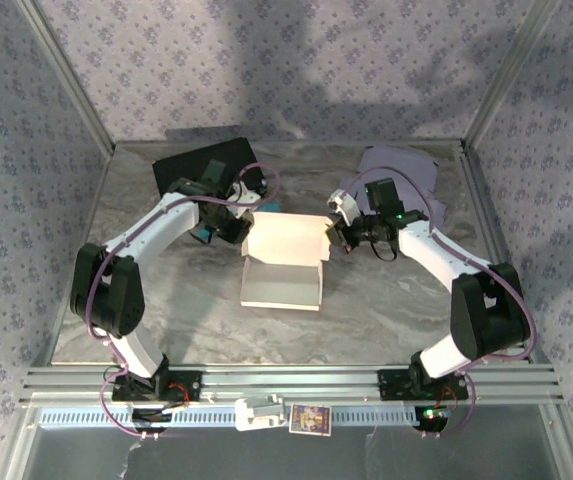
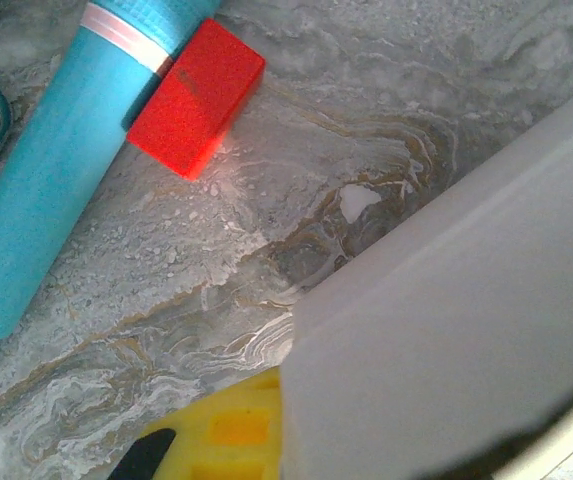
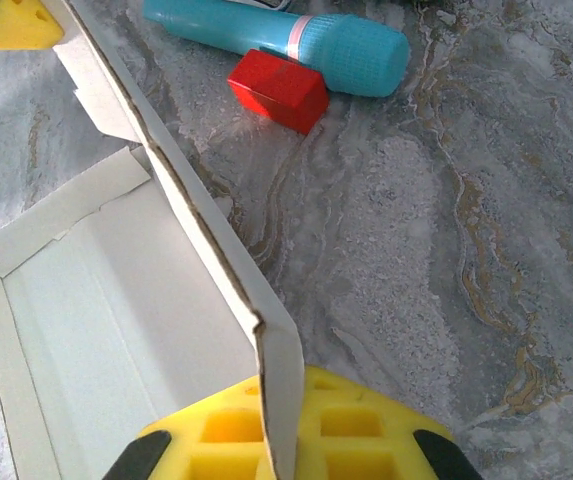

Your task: Fold the paper box

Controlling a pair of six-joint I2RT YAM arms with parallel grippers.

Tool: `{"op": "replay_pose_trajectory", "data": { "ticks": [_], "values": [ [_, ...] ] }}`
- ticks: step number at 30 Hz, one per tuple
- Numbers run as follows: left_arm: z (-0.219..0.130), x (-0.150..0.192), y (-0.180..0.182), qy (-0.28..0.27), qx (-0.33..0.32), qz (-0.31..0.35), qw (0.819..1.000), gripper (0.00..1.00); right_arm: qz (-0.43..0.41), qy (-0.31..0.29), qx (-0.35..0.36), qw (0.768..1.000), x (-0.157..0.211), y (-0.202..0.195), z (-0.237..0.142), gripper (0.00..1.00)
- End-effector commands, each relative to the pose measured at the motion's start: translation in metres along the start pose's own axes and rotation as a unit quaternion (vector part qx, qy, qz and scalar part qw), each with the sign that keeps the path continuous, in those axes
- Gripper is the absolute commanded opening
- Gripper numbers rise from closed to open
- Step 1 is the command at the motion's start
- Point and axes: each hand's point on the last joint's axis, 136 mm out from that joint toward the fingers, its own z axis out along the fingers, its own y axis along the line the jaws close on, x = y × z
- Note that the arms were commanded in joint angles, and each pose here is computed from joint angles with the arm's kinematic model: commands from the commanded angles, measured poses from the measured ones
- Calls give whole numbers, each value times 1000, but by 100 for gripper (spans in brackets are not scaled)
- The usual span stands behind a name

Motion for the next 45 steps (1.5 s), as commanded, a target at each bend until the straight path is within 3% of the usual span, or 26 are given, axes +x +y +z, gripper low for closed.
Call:
{"op": "replay_pose_trajectory", "data": {
  "ticks": [1, 10, 15, 23, 29, 35, 45],
  "values": [
    [-7, -20, 9, -26, -22, -46, 998, 0, 11, 13, 18, 1000, -3, -3, 1, 0],
    [-10, -44, 1, -63, -25, -203, 977, 0, 79, 8, 133, 988, -32, -26, -1, 0],
    [-6, -51, -4, -62, -39, -251, 965, 0, 163, -14, 191, 968, -41, -38, -1, 0],
    [1, -68, -3, -76, -36, -313, 946, 0, 226, -52, 272, 934, -59, -51, -8, 0],
    [4, -77, -8, -93, -30, -307, 947, 0, 220, -75, 271, 934, -67, -41, -2, 0],
    [3, -92, -13, -144, -23, -281, 949, 0, 211, -89, 270, 935, -48, -40, 4, 0],
    [19, -78, -36, -180, -14, -246, 952, 0, 175, -149, 252, 940, -32, -26, -1, 0]
  ]
}}
